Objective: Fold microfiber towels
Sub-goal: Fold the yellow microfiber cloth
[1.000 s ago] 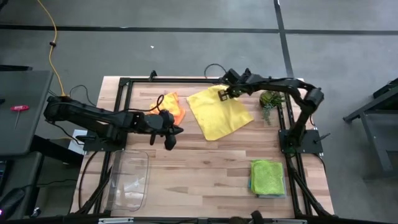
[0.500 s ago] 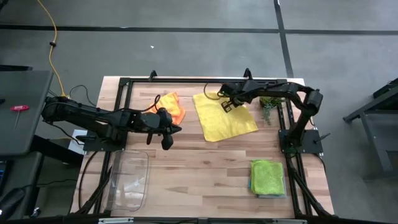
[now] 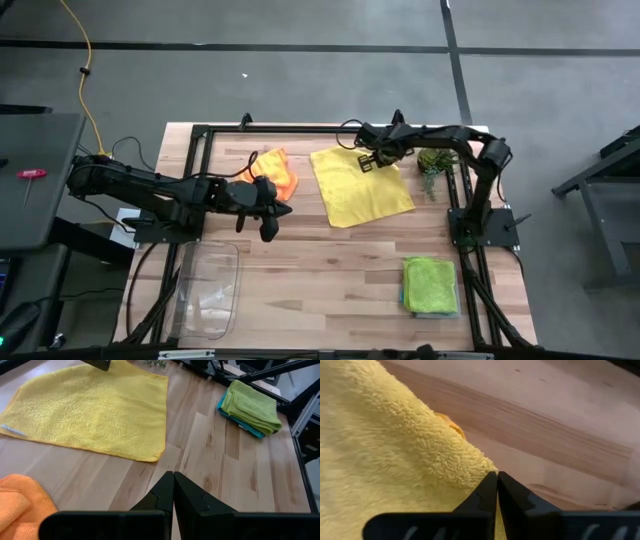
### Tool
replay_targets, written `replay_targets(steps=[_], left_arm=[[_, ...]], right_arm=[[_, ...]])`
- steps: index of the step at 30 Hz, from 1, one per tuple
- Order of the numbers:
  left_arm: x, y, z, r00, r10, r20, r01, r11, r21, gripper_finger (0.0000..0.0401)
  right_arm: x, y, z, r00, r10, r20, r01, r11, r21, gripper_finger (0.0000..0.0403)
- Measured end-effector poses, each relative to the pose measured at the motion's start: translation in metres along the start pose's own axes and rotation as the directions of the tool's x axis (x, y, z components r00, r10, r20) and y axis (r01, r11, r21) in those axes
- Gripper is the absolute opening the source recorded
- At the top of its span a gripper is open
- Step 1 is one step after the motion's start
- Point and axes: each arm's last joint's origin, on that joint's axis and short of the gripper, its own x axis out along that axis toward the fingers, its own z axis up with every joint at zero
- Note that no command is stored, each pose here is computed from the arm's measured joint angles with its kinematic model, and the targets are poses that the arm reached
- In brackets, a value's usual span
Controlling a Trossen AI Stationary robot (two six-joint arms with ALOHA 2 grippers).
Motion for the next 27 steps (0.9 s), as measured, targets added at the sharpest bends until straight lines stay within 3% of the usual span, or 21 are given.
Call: replay_targets(steps=[4,11,15,20,23,27], left_arm=[[0.000,0.000,0.000,1.000,0.001,0.001,-0.001,1.000,-0.018,0.0000],[0.000,0.000,0.000,1.000,0.002,0.002,-0.002,1.000,-0.027,0.0000],[0.000,0.000,0.000,1.000,0.004,0.002,-0.004,1.000,-0.027,0.0000],[0.000,0.000,0.000,1.000,0.005,0.003,-0.005,1.000,-0.027,0.0000],[0.000,0.000,0.000,1.000,0.007,0.003,-0.007,1.000,-0.027,0.0000],[0.000,0.000,0.000,1.000,0.007,0.004,-0.007,1.000,-0.024,0.0000]], right_arm=[[0.004,-0.004,0.003,1.000,-0.006,-0.001,0.006,1.000,0.014,0.0049],[-0.008,-0.015,0.015,0.999,0.012,0.046,-0.011,1.000,-0.029,0.0151],[-0.025,-0.012,0.013,0.991,0.121,0.050,-0.116,0.989,-0.091,0.0182],[-0.035,0.022,-0.018,0.969,0.248,0.005,-0.242,0.949,-0.201,0.0175],[-0.031,0.044,-0.050,0.970,0.242,-0.026,-0.241,0.940,-0.243,0.0150],[-0.028,0.056,-0.083,0.987,0.160,0.000,-0.156,0.957,-0.247,0.0096]])
